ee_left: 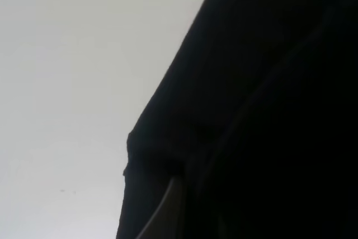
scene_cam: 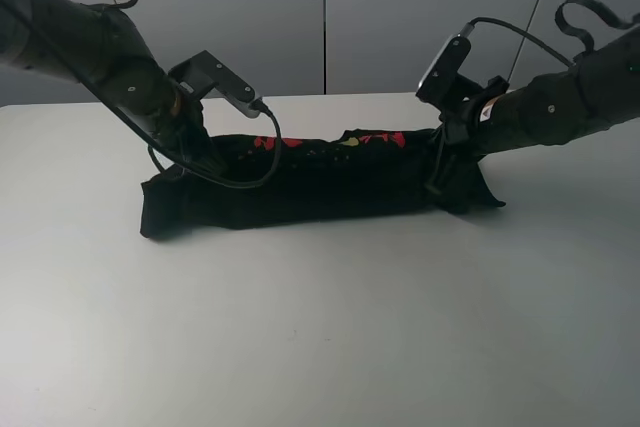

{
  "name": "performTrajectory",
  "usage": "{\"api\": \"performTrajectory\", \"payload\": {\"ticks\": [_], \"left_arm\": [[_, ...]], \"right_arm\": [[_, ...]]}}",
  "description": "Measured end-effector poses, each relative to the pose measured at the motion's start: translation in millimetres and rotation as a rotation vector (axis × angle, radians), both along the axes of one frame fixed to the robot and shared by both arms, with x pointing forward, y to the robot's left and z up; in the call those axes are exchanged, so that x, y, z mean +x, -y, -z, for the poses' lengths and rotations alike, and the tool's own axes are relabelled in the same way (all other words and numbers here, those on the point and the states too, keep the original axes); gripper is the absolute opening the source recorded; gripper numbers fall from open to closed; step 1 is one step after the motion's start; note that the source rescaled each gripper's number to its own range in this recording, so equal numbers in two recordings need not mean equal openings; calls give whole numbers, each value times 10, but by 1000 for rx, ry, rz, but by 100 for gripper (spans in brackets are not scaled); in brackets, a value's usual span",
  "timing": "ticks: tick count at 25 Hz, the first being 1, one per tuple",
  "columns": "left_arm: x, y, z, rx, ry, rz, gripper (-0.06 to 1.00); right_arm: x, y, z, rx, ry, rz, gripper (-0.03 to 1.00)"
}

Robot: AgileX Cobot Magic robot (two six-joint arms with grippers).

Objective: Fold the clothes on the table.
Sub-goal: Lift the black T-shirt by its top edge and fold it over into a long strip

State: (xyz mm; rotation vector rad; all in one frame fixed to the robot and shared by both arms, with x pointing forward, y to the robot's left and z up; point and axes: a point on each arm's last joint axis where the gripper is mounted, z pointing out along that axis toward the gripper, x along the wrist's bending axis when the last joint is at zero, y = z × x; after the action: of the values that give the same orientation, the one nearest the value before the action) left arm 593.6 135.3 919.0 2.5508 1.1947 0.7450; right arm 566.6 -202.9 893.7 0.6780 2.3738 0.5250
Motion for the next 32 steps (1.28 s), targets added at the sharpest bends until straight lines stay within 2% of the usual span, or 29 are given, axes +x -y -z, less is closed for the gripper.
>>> {"api": "performTrajectory", "payload": {"ticks": [3, 5, 6, 7, 8, 9, 11, 12, 16, 19, 23, 27, 32], "left_arm": [[33, 3, -11, -15, 40, -22, 0], [45, 3, -19, -35, 57, -52, 6], [48, 2, -22, -40, 61, -61, 13], [49, 1, -22, -44, 62, -68, 23], [49, 1, -23, -47, 63, -73, 38], [49, -1, -22, -50, 62, -81, 56], [44, -16, -19, -52, 58, -115, 88], [41, -27, -17, -54, 54, -140, 94], [3, -89, 2, -47, 20, -262, 99], [-46, -118, 28, -49, -32, -337, 99], [-98, -147, 57, -45, -97, -389, 99], [-115, -238, 81, -81, -195, -452, 99], [26, -446, 5, -205, -276, -551, 99]], "right_arm": [[35, -7, 6, 36, 33, 31, 23], [62, 3, -4, 86, 52, 100, 34], [73, 10, -13, 110, 60, 136, 42], [80, 17, -11, 129, 61, 167, 55], [85, 26, -14, 148, 60, 199, 67], [89, 37, -15, 171, 56, 239, 86], [88, 60, -9, 220, 37, 327, 97], [80, 71, -13, 247, 18, 374, 99], [53, 30, -57, 346, -141, 491, 100], [101, -56, -138, 409, -241, 509, 100], [170, -154, -263, 460, -332, 499, 100], [238, -189, -390, 429, -384, 489, 100], [339, -134, -595, 323, -422, 573, 100]]}}
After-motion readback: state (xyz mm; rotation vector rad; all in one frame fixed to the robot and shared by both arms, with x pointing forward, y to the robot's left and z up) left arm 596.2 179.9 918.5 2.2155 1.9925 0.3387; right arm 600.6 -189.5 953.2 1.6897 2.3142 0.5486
